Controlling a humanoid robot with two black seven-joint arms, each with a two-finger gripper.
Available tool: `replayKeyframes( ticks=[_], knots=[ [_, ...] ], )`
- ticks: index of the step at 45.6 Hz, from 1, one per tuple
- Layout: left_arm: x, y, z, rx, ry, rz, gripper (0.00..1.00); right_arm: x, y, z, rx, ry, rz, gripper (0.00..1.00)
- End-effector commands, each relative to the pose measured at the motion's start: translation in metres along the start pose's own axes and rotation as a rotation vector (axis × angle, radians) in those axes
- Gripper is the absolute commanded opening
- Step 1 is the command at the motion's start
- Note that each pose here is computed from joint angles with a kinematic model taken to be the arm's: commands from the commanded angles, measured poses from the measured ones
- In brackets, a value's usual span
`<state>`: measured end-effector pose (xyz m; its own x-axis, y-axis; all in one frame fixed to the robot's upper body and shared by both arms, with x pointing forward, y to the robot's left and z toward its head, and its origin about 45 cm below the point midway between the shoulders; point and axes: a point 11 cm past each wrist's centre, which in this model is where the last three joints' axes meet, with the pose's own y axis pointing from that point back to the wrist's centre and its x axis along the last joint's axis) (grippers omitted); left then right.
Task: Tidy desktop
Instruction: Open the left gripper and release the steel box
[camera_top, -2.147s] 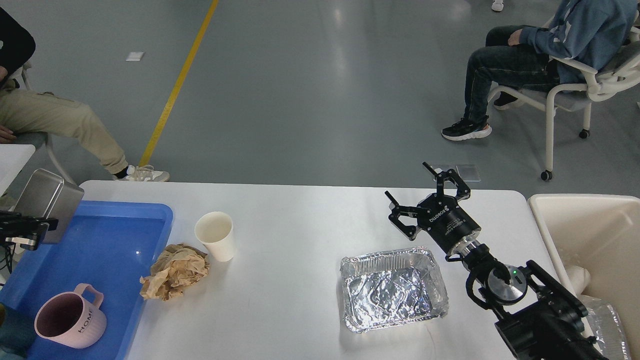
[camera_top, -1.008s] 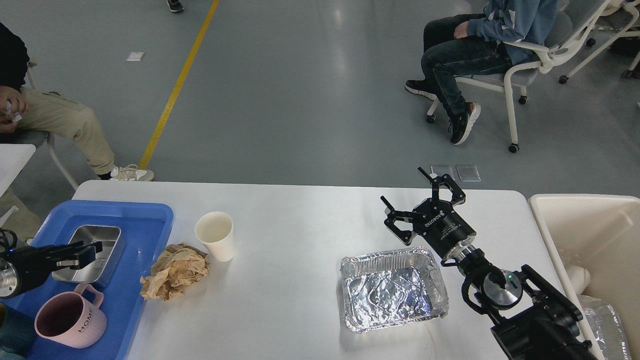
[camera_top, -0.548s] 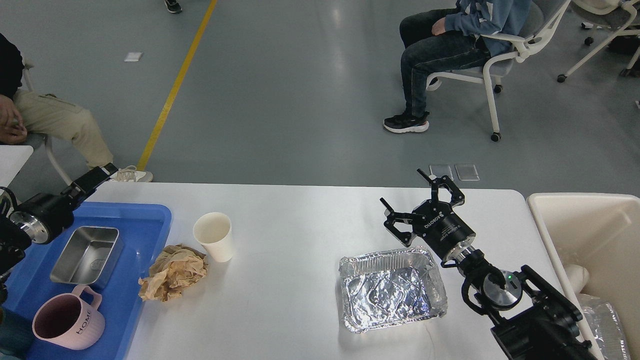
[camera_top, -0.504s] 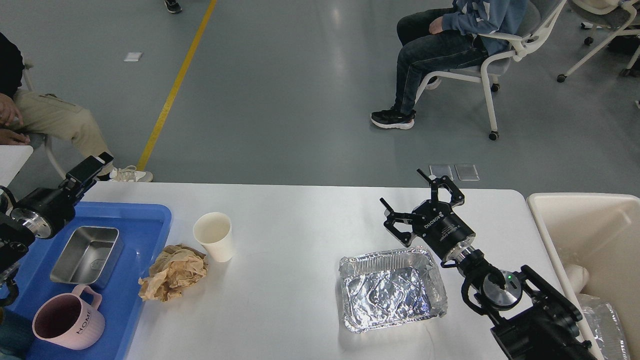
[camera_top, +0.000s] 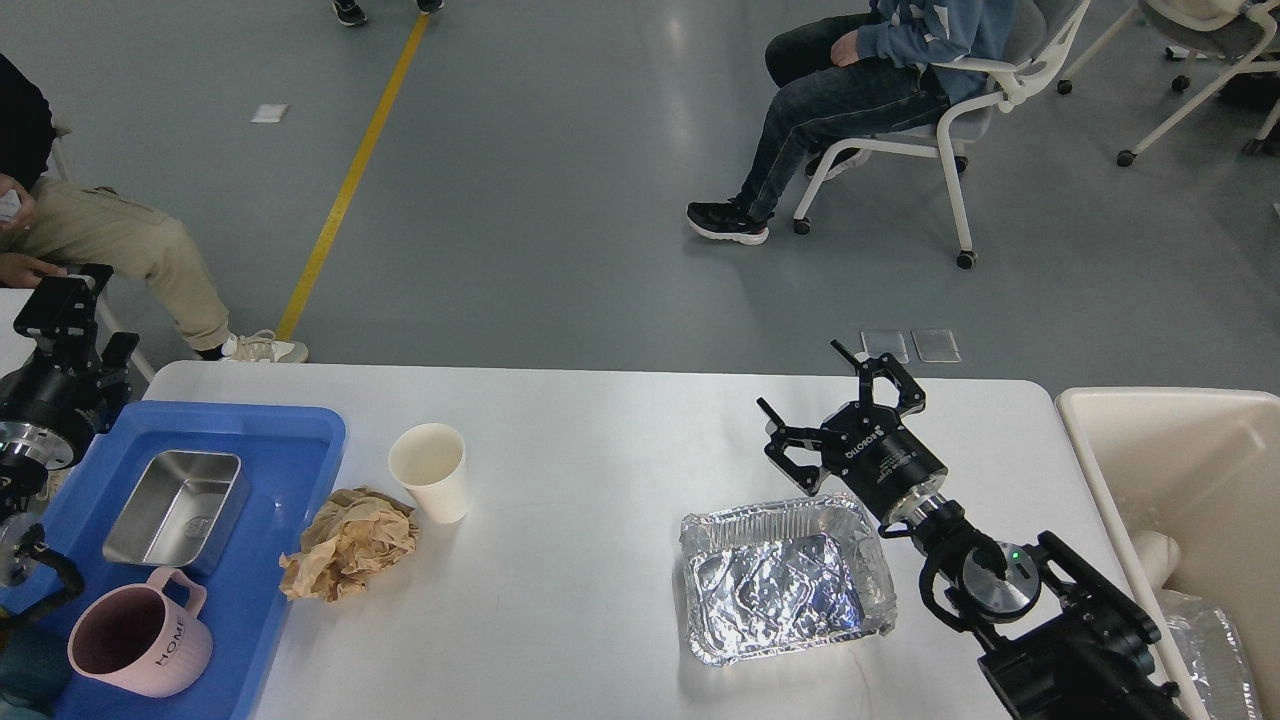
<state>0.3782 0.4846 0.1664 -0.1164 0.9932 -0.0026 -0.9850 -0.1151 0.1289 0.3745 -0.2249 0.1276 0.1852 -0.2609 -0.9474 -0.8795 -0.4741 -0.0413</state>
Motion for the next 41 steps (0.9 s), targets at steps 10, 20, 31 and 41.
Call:
replayKeyframes(
  ticks=[10,20,31,41],
  knots=[
    [0.002,0.009,-0.004,-0.015,0.299,-0.042,0.96,0.001,0.000,0.000,0.003,-0.003,0.005,1.00],
    [-0.011,0.013,-0.015,-0.028,0.426,-0.079,0.97,0.001,0.000,0.004,0.014,-0.018,0.001,1.00],
    [-0.026,0.012,-0.022,-0.045,0.469,-0.092,0.97,-0.003,-0.002,-0.005,0.096,-0.073,-0.020,1.00],
    [-0.012,0.014,-0.013,-0.065,0.448,-0.092,0.97,-0.003,0.000,-0.020,0.160,-0.090,-0.025,1.00]
  ],
)
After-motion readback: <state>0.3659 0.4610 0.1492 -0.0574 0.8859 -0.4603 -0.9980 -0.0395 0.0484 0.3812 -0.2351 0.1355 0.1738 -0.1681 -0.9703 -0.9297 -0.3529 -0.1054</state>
